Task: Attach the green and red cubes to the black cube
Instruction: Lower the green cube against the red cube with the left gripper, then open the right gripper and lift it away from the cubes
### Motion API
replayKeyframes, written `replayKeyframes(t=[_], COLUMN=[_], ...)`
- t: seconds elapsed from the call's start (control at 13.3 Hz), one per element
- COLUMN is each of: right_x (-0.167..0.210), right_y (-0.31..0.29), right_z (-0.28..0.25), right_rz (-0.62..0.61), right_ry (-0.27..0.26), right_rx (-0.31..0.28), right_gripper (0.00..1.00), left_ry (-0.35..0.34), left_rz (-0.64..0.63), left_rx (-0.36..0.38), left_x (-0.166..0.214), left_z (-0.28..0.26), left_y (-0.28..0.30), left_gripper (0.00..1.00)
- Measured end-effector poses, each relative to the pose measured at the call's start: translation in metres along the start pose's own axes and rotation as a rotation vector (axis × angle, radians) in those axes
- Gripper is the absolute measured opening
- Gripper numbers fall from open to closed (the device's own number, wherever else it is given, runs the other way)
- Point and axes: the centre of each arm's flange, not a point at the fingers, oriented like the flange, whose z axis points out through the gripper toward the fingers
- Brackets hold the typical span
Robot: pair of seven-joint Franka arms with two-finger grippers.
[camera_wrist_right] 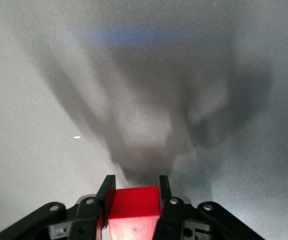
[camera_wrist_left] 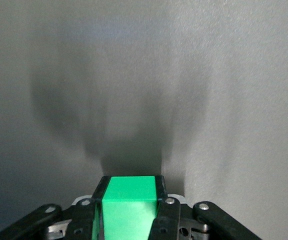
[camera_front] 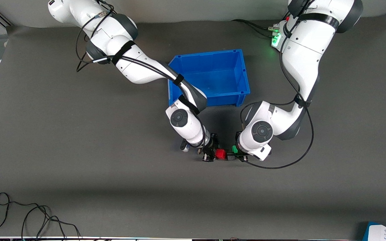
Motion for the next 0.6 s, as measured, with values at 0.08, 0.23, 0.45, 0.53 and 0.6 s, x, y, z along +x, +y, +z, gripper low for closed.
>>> replayKeyframes(t=[0.08, 0.23, 0.45, 0.53, 0.6], right_x=[0.0013, 0.0023, 0.003, 0.0035, 0.0038], right_y=[-0.0002, -0.0003, -0.0018, -0.0026, -0.0036], right_z=[0.0009, 0.0019, 0.0016, 0.0016, 0.0012], right_rz=[-0.003, -0.012, -0.014, -0.017, -0.028], right_ry=[0.003, 0.005, 0.006, 0.007, 0.008], right_rx=[0.0, 0.0, 0.002, 0.004, 0.006], right_gripper=[0.39, 0.39, 0.59, 0.73, 0.85], left_ry=[0.0, 0.001, 0.002, 0.002, 0.004], left_rz=[0.003, 0.006, 0.009, 0.009, 0.01], left_rx=[0.001, 0.002, 0.003, 0.005, 0.007], left_x=[-0.0019, -0.0037, -0.005, -0.0053, -0.0054], left_z=[0.0007, 0.0016, 0.0026, 0.0038, 0.0058], left_y=[-0.0014, -0.0028, -0.004, -0.0044, -0.005], left_gripper=[0.37, 0.37, 0.37, 0.37, 0.37])
